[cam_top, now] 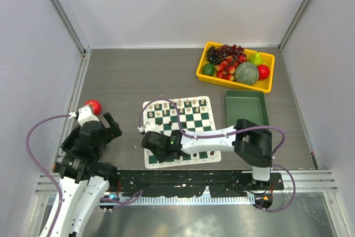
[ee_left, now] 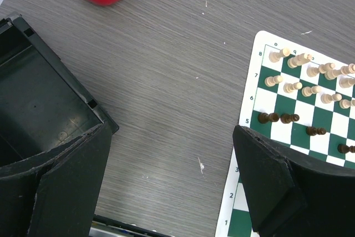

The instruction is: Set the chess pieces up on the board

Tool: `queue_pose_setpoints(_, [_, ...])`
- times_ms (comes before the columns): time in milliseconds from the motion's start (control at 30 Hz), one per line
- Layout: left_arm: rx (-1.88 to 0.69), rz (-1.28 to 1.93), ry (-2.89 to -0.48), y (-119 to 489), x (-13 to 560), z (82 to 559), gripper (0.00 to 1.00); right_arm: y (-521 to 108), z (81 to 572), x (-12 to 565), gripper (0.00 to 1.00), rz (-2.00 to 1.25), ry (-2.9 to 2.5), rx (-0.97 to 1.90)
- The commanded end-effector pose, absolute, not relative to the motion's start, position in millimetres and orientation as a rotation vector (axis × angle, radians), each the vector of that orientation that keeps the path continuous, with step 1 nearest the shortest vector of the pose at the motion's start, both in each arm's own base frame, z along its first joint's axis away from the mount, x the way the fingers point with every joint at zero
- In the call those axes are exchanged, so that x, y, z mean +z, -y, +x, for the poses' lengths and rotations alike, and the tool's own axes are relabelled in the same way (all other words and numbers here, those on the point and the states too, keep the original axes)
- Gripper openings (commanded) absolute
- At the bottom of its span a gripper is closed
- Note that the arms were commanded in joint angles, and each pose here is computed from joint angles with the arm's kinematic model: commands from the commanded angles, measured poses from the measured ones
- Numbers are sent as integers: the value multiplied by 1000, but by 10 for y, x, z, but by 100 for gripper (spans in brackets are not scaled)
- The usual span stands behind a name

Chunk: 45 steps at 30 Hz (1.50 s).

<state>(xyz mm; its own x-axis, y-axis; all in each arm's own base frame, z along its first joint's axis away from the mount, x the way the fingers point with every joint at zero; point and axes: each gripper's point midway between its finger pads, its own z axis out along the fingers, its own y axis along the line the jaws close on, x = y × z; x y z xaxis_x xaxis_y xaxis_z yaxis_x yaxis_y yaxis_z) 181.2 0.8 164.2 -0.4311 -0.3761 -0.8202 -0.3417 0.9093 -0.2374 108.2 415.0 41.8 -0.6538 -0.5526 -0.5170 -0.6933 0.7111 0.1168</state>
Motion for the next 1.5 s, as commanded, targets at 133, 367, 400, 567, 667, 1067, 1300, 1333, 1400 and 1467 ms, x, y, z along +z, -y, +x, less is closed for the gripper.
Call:
queue_pose_setpoints(133, [-36,-528,-2037,-27,1669,1844,99,-4239,1196,866,35,-891,-2359,497])
queue_pose_setpoints(367, [-49,-520,-2043,-1,1666,1849,99,-4243,1745,1401,48,-777,-2246,530])
queue_pose_setpoints(400, [-49,-518,-2046,1,1659,1851,99,-4226,1904,1414,49,-738,-2252,516])
queue_pose_setpoints(567, [-50,-516,-2051,7,1655,1852,99,-4312,2294,1288,49,-659,-2326,513])
queue_pose_setpoints(667, [-52,-516,-2047,8,1666,1854,99,-4456,2420,1216,49,-671,-2327,497])
queue_pose_setpoints(1067, [-54,-516,-2044,7,1667,1851,99,-4688,2546,832,50,-719,-2388,413])
queue_pose_setpoints(1300, [-55,-515,-2045,10,1663,1853,99,-4668,2611,725,50,-717,-2402,378])
queue_pose_setpoints(1333, [-57,-516,-2042,11,1672,1856,99,-4665,2612,693,50,-718,-2409,376])
queue_pose_setpoints(1400, [-55,-515,-2046,10,1661,1854,99,-4661,2645,671,48,-716,-2413,370])
queue_pose_setpoints(1467, [-55,-515,-2045,10,1663,1853,99,-4663,2657,631,46,-720,-2421,366])
